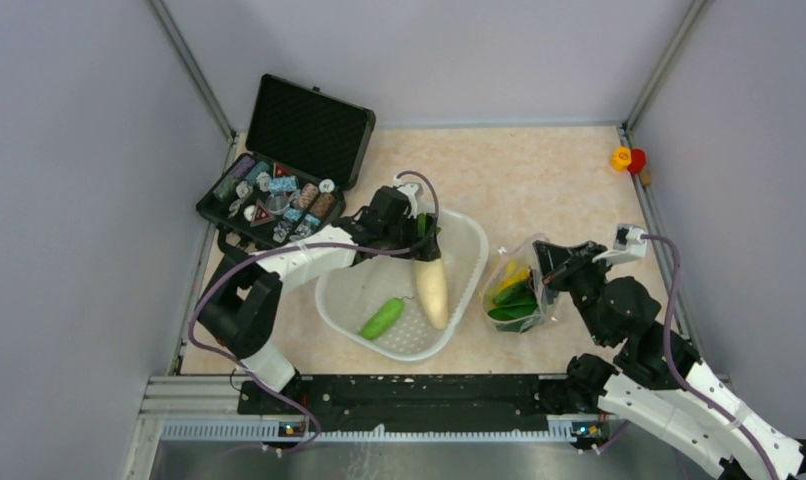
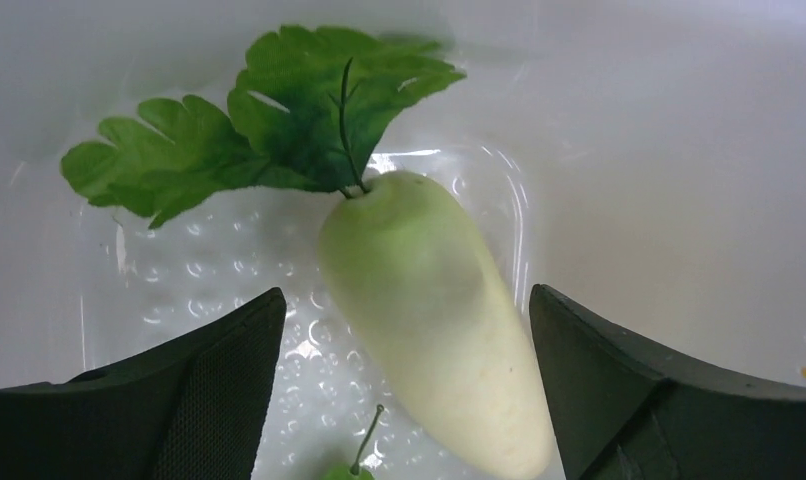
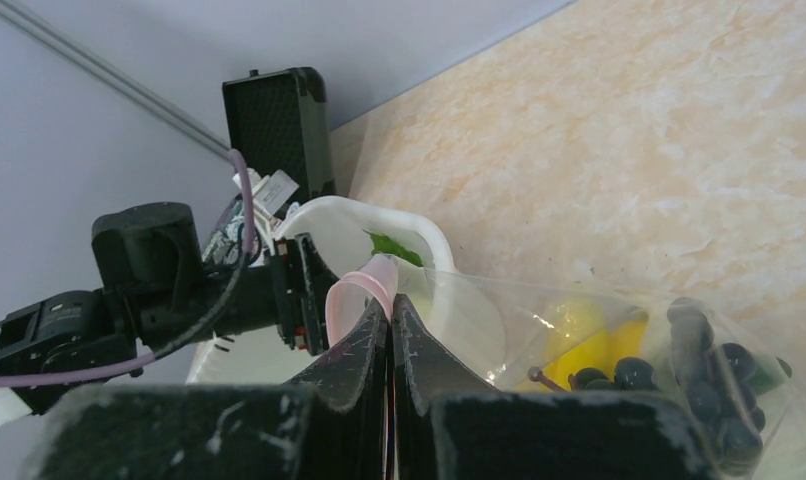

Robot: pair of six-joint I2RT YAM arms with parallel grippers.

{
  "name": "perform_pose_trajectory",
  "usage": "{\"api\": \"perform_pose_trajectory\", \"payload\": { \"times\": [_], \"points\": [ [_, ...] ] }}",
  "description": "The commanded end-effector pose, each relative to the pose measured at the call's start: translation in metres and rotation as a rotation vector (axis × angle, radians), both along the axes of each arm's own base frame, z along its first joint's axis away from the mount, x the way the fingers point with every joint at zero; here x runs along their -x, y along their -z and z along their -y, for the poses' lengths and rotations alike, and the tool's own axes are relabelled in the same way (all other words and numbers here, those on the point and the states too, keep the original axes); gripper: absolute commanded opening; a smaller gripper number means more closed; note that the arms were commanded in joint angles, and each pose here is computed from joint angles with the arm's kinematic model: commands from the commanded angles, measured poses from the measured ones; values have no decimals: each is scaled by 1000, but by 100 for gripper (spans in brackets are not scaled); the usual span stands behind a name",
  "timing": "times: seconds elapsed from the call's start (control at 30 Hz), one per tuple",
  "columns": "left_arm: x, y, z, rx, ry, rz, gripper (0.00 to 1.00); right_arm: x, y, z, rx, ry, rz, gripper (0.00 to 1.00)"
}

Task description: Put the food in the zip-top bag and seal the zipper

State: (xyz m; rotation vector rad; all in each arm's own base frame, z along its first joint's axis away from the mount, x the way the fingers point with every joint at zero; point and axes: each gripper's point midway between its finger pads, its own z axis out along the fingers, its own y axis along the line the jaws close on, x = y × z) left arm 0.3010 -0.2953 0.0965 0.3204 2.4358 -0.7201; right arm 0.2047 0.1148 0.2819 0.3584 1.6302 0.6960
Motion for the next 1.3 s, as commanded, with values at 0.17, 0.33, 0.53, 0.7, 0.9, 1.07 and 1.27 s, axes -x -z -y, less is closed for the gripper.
{"api": "perform_pose_trajectory", "payload": {
  "times": [0.17, 0.33, 0.53, 0.7, 0.9, 1.07, 1.27],
  "points": [
    [-16, 24, 4, -70, 18, -4, 82, 4, -18, -1, -36, -20, 33, 1],
    [-5, 39, 8, -68, 67, -62, 72, 5, -17, 1, -42, -15, 34, 1],
    [7, 23, 11, -16, 106, -66, 80, 6, -16, 3, -47, -10, 31, 1],
    [26, 28, 10, -17, 198, -110, 79, 5, -13, 2, -50, -12, 26, 1],
    [40, 23, -2, -12, 200, -90, 49, 5, -14, 2, -51, -10, 26, 1],
    [36, -12, -5, 36, 170, 16, 41, 4, -13, 1, -53, -10, 27, 1],
    [32, -73, -12, 112, 158, 214, 34, 4, -11, 0, -55, -13, 22, 1]
  ]
}}
